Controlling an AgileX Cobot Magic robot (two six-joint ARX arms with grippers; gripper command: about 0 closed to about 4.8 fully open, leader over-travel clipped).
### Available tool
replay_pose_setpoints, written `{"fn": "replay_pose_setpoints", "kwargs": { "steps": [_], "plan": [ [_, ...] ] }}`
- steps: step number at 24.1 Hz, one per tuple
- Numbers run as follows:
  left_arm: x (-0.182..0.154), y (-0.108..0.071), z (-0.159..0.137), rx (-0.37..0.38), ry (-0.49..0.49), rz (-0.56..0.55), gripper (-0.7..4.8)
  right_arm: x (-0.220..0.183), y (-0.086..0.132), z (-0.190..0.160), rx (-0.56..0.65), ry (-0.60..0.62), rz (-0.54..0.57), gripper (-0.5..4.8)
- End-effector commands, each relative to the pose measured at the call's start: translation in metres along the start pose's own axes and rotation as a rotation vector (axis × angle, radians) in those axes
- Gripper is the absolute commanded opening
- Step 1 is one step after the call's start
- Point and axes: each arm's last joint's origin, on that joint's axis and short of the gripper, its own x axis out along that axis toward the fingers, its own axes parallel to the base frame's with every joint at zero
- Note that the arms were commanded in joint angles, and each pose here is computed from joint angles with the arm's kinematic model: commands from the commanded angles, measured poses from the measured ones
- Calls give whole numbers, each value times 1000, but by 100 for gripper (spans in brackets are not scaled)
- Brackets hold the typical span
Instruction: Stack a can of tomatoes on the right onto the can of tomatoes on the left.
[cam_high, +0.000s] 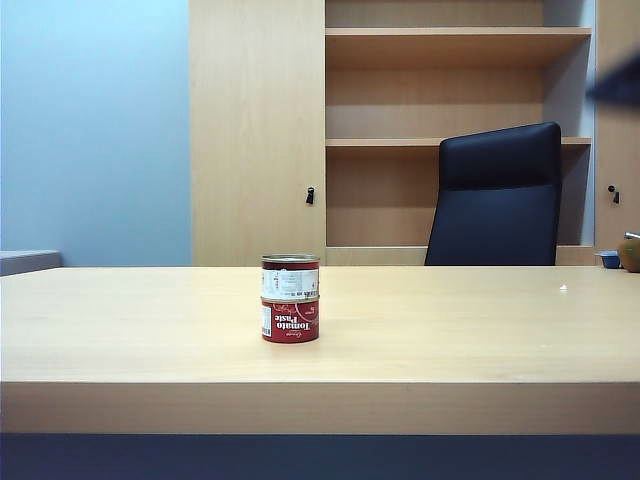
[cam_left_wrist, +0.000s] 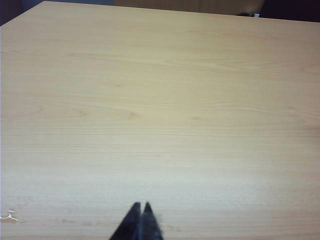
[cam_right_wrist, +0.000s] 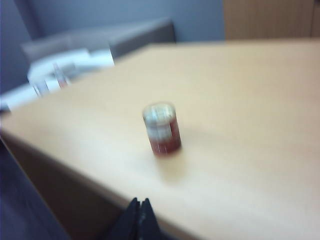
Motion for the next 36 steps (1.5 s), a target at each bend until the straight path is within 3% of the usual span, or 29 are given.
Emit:
{"fn": "replay_pose_setpoints", "kwargs": {
  "steps": [1,3,6,8,9,11,15,36],
  "plan": [
    [0,0,0,3,5,1,-3,2,-3,-22,-31,139,-24,-5],
    [0,0,0,3,5,1,-3,2,-3,-20,-28,132,-18,-5],
    [0,0,0,3,5,-2,-3,2,-11,-18,-155,108,-129,-5],
    [0,0,0,3,5,-2,-3,3,-22,-17,-157,106,-219,-5],
    [0,0,0,3,5,-2,-3,1,-37,-14,-134,92,-363,-5],
    [0,0,0,3,5,-2,-3,-3,-55,-11,-103,59,-497,-5],
    [0,0,0,3,6,-3,-3,-13,-73,-7,-77,13,-615,-5],
    [0,0,0,3,6,-3,-3,-16,-79,-13,-59,56,-635,-5]
  ]
}}
